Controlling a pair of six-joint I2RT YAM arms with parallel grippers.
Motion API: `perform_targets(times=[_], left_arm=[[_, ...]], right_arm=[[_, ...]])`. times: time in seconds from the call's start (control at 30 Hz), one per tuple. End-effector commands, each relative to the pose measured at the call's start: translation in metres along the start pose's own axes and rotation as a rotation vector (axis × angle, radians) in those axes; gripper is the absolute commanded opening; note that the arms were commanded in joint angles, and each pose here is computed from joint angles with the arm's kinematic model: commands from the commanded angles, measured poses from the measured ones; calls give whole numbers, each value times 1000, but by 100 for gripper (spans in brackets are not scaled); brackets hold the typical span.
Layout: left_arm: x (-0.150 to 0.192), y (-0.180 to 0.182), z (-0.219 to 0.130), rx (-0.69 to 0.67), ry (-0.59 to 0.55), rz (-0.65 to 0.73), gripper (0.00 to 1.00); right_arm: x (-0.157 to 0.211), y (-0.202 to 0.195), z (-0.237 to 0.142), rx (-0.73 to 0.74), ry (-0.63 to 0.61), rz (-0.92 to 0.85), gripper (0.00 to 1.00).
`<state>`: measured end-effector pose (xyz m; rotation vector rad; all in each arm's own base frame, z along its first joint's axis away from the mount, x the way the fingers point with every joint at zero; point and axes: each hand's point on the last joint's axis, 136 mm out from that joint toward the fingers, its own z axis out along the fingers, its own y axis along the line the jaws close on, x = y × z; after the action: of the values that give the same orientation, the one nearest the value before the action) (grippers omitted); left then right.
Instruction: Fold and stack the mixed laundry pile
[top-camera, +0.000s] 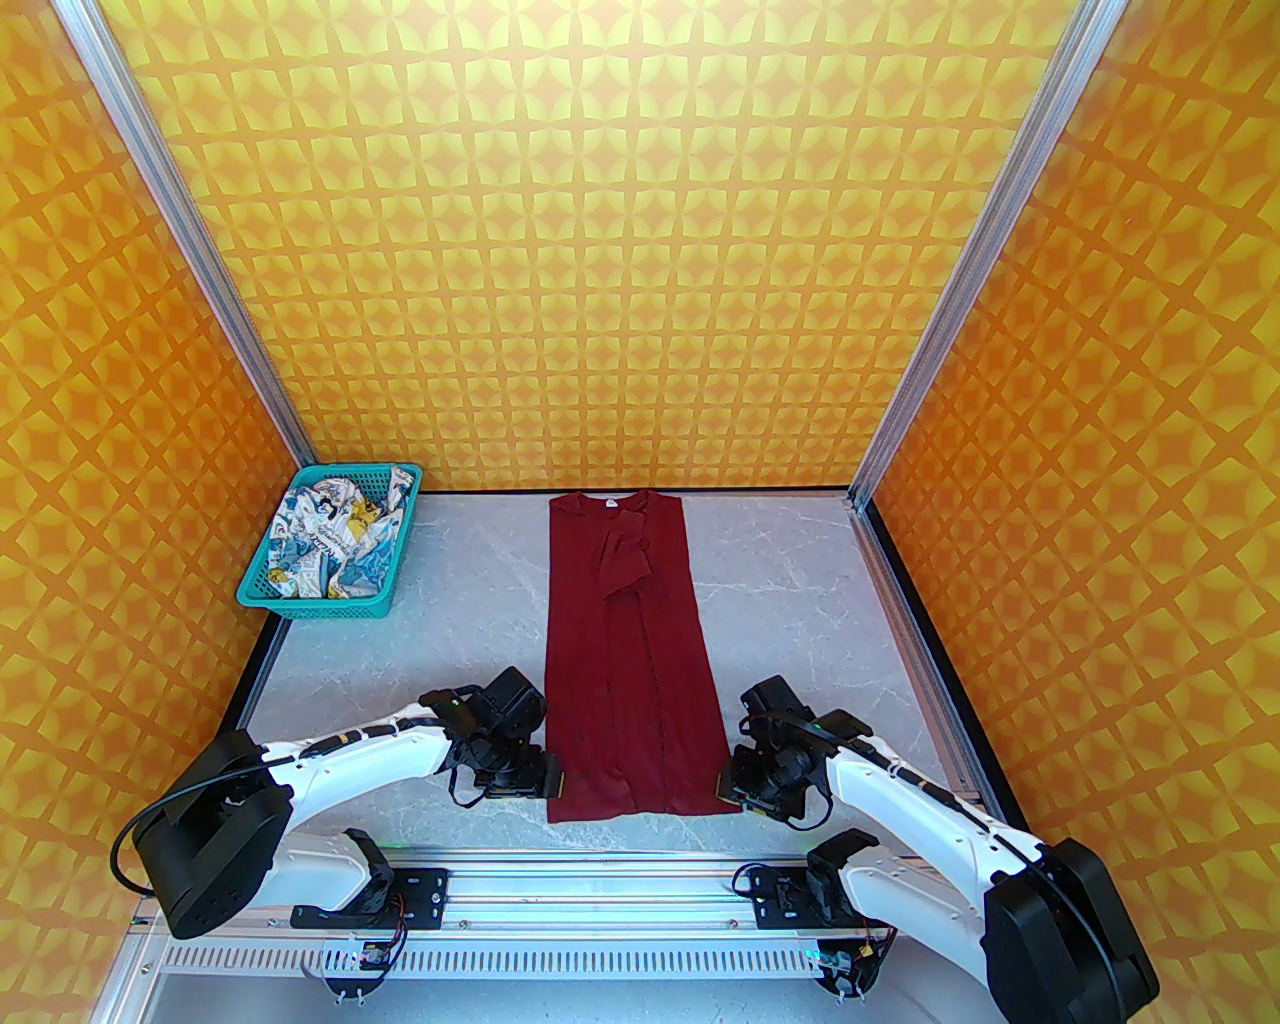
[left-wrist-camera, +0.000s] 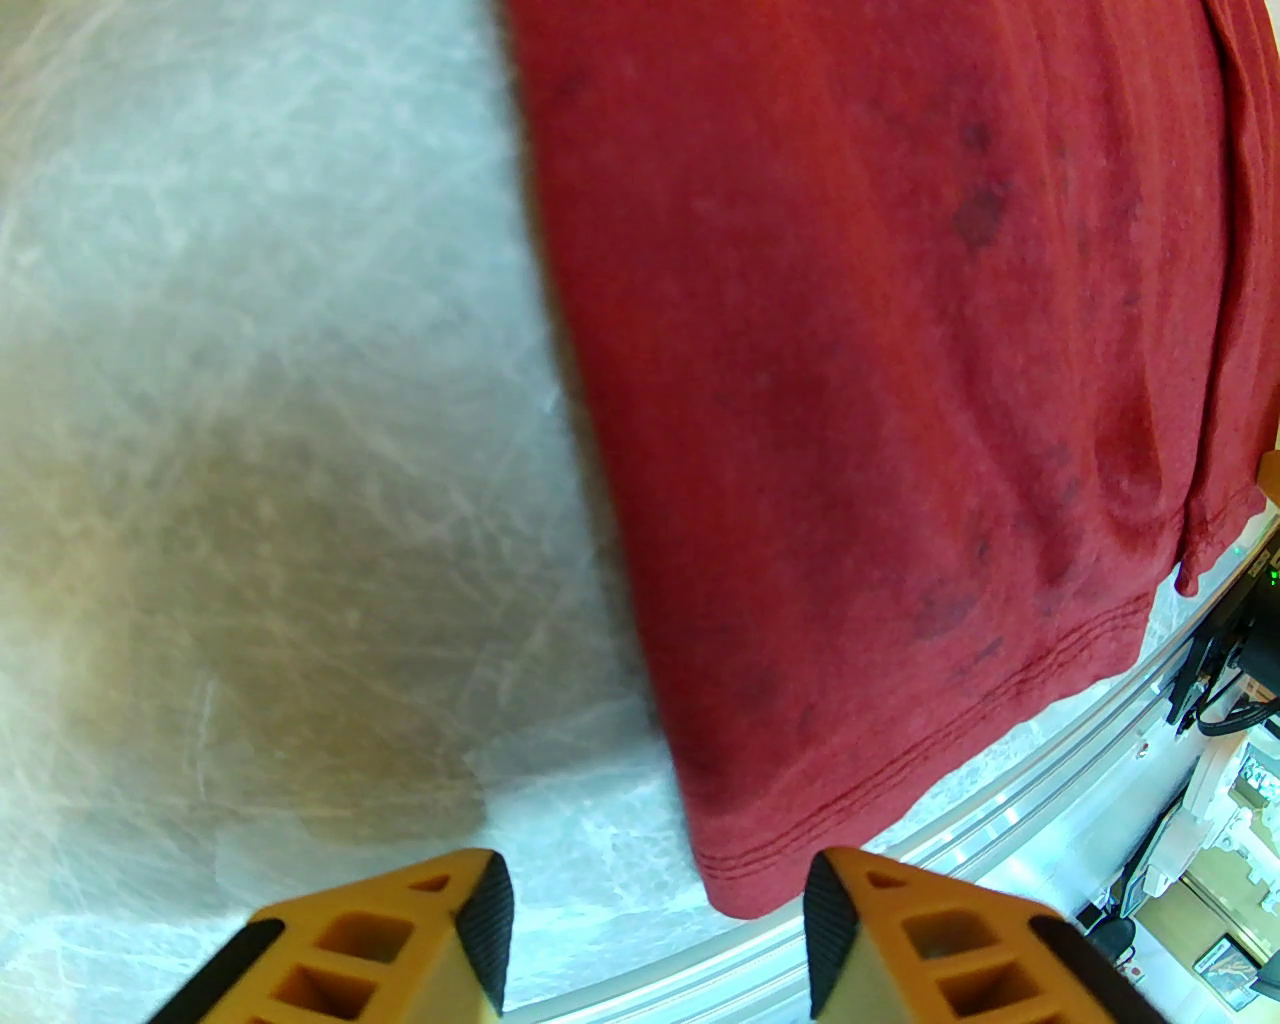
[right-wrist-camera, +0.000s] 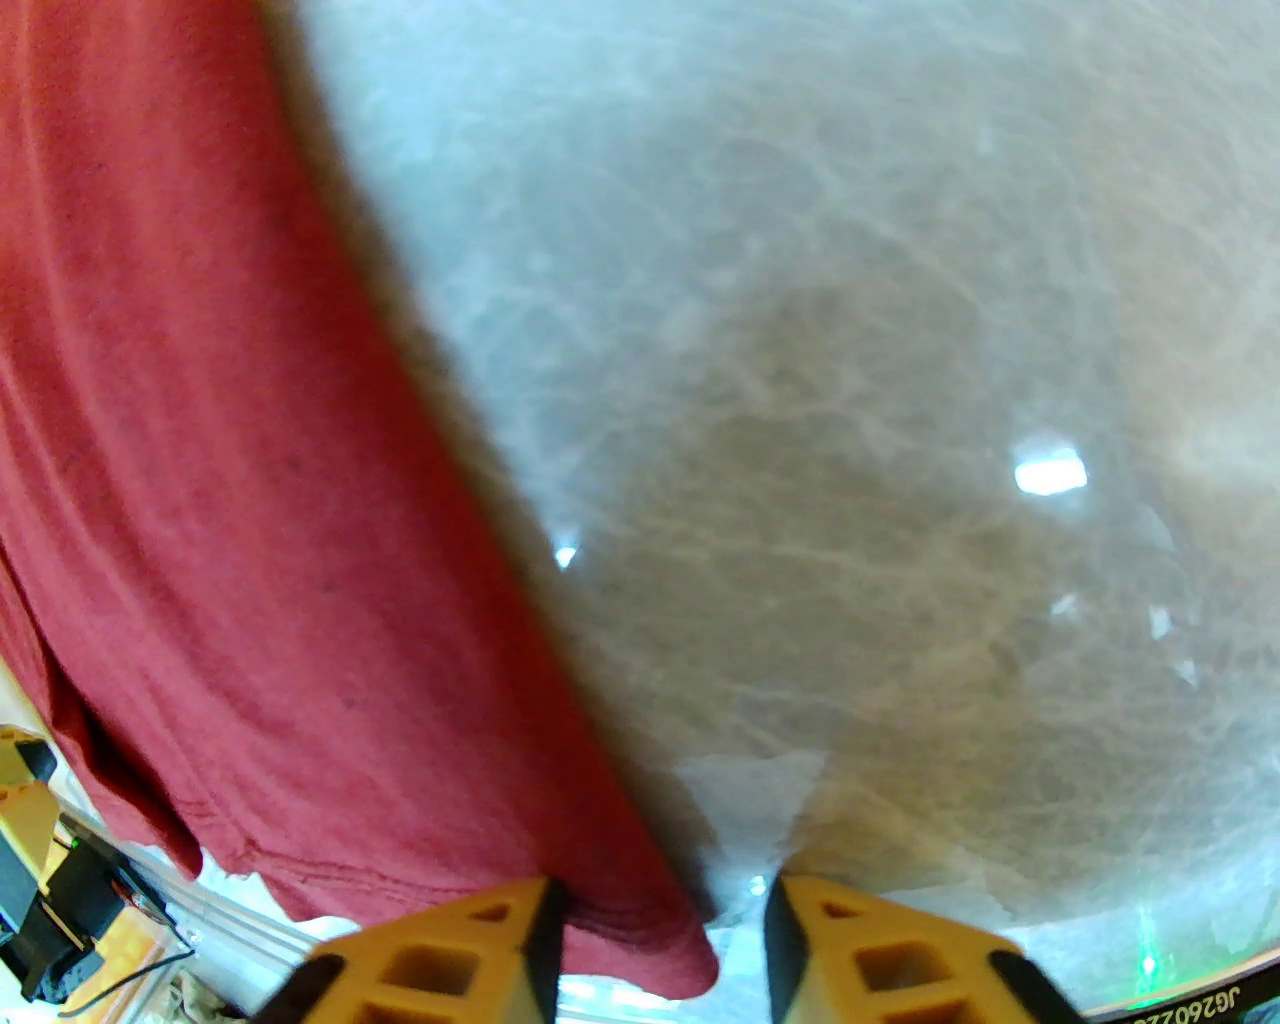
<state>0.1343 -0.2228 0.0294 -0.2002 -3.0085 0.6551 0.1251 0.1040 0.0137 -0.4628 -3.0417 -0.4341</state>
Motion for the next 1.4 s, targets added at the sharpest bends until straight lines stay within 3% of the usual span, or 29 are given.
perform_targets(times=[0.0,0.3,0.53,0.9,1.17,1.27,1.37], left_arm=[[7,-6,-9,22,5,-16,52],[23,-9,-8,21,33,-53,53],[30,-5,3,-2,57,-92,53],[24,-27,17,76,15,-103,49],[27,-26,24,64,29,-121,35],[27,-24,23,47,27,-121,24],[27,-20,20,25,16,-122,8]], right_arm=[[9,39,5,-173,62,-30,26],[14,39,-10,-176,62,-40,11],[19,31,-14,-153,57,-42,8],[20,31,-16,-169,44,-37,4],[21,31,-14,-176,45,-37,3],[22,31,-15,-183,41,-34,2],[23,31,-15,-194,41,-32,0]])
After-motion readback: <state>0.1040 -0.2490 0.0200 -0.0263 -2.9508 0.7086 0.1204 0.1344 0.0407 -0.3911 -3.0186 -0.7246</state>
